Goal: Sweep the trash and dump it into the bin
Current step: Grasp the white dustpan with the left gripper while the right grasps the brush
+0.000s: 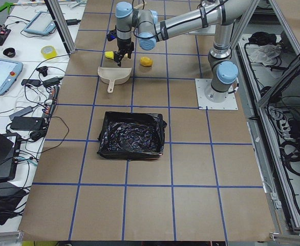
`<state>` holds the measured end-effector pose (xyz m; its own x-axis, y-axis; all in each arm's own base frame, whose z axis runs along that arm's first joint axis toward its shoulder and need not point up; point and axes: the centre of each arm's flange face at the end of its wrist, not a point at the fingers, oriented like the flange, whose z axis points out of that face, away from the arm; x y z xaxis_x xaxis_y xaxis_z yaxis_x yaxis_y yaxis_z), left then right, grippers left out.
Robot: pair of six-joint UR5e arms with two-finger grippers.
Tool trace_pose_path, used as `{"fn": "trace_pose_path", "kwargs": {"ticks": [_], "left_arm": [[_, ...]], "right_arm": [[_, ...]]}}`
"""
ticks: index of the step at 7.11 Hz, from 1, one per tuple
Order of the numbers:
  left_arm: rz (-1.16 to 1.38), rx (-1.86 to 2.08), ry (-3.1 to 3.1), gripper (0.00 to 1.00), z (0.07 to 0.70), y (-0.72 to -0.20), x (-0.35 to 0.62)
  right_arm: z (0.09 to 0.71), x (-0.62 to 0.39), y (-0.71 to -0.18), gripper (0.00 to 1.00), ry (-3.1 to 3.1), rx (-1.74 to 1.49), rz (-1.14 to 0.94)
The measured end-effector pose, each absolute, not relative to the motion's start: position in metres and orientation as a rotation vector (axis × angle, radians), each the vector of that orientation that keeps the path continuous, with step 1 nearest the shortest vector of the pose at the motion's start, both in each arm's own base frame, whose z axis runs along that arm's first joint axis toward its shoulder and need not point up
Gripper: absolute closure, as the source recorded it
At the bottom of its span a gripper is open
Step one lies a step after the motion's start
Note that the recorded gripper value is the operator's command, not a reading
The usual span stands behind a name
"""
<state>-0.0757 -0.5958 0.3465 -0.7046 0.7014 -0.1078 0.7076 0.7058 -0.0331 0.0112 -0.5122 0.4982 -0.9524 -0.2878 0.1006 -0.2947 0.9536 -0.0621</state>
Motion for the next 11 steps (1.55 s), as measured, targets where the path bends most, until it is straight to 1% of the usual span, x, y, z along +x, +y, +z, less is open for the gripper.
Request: {"fn": "trace_pose_path", "kwargs": {"ticks": [1,2,3,4,7,9,11], "left_arm": [[-0.108,1.439,2.684,0.0,0.337,-0.615,-0.065],[-0.094,1.63,2.573,0.0,0.326,-0.632,-0.05],[-0.088,1.729,2.513,0.0,0.31,-0.648,-0.034],[-0.097,1.765,2.483,0.02,0.294,-0.66,-0.025],[-0.103,1.84,2.435,0.02,0.264,-0.683,-0.018],[-0.108,1.888,2.437,0.02,0.244,-0.689,-0.018],[-0.097,1.938,2.41,0.02,0.234,-0.689,-0.018]], "right_arm": [[0.486,-0.025,-0.523,0.0,-3.01,0.51,0.1],[0.466,-0.055,-0.538,0.0,-3.004,0.604,0.088],[0.437,-0.079,-0.556,0.0,-2.999,0.716,0.06],[0.409,-0.093,-0.569,0.0,-3.007,0.778,0.02],[0.329,-0.11,-0.593,0.0,-3.035,0.828,-0.078],[0.283,-0.106,-0.583,0.0,-3.047,0.835,-0.137],[0.254,-0.105,-0.571,0.0,-3.014,0.832,-0.166]]}}
